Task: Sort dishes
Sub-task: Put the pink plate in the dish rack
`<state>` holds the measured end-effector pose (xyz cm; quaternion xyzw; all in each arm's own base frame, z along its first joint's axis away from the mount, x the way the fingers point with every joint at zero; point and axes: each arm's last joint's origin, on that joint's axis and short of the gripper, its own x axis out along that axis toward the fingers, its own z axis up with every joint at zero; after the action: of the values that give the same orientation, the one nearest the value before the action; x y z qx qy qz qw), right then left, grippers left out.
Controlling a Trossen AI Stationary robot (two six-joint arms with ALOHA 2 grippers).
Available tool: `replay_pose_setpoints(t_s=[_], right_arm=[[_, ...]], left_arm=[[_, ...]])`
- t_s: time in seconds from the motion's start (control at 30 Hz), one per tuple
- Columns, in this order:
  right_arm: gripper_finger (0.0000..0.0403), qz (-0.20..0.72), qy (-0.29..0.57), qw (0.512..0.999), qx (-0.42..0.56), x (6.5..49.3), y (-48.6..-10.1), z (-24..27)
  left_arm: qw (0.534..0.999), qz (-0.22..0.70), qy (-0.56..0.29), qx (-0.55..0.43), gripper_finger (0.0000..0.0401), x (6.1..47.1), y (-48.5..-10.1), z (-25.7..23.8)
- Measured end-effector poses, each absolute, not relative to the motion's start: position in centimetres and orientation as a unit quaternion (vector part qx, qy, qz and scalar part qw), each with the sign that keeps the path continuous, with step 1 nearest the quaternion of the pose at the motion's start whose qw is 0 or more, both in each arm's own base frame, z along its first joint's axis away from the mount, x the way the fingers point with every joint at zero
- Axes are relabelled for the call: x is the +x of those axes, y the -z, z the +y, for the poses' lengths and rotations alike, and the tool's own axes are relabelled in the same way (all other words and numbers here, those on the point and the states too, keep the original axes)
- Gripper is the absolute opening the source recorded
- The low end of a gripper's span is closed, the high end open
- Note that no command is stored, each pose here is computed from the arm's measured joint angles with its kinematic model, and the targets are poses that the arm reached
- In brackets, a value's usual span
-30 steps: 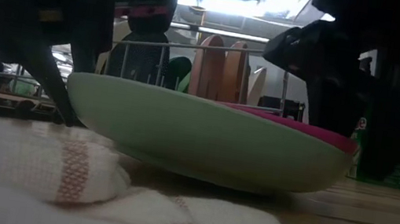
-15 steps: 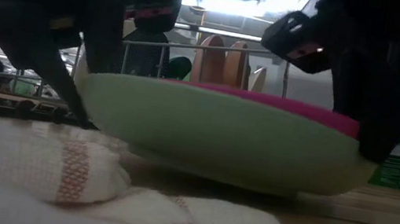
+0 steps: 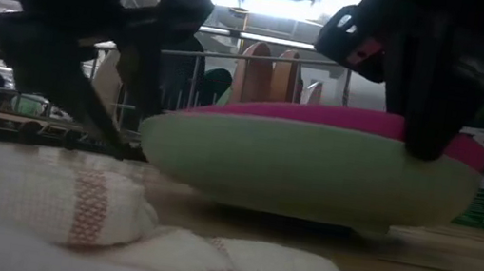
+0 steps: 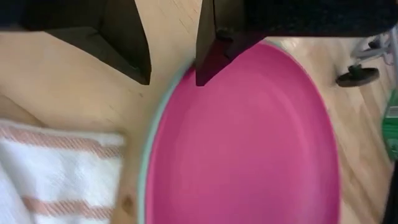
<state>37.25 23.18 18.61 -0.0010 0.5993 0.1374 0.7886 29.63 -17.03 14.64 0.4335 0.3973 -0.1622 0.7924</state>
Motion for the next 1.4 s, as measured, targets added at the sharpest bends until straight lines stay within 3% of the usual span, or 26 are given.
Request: replay_pose_setpoints(t_s=[0.37, 0.63, 0.83, 1.4], right_arm=[[0.0008, 0.616, -0.109, 0.777, 0.064, 37.1, -18.6, 23.3], [0.0006, 0.612, -0.039, 0.775, 0.155, 37.8, -19.6, 23.0], [0.0006, 0.585, -0.039, 0.789, 0.187, 38.6, -21.8, 23.4], [0.0005, 0.461, 0.026, 0.852, 0.246, 40.8, -28.1, 23.0]], left_arm=[[0.758, 0.471, 0.167, 0.420, 0.0118, 27.2, -13.8, -17.8], [0.764, 0.527, 0.110, 0.356, 0.0118, 26.4, -13.6, -17.1], [0.762, 0.556, 0.078, 0.324, 0.0118, 25.5, -14.0, -16.6], [0.823, 0.519, 0.039, 0.228, 0.0118, 20.7, -22.6, -14.7]])
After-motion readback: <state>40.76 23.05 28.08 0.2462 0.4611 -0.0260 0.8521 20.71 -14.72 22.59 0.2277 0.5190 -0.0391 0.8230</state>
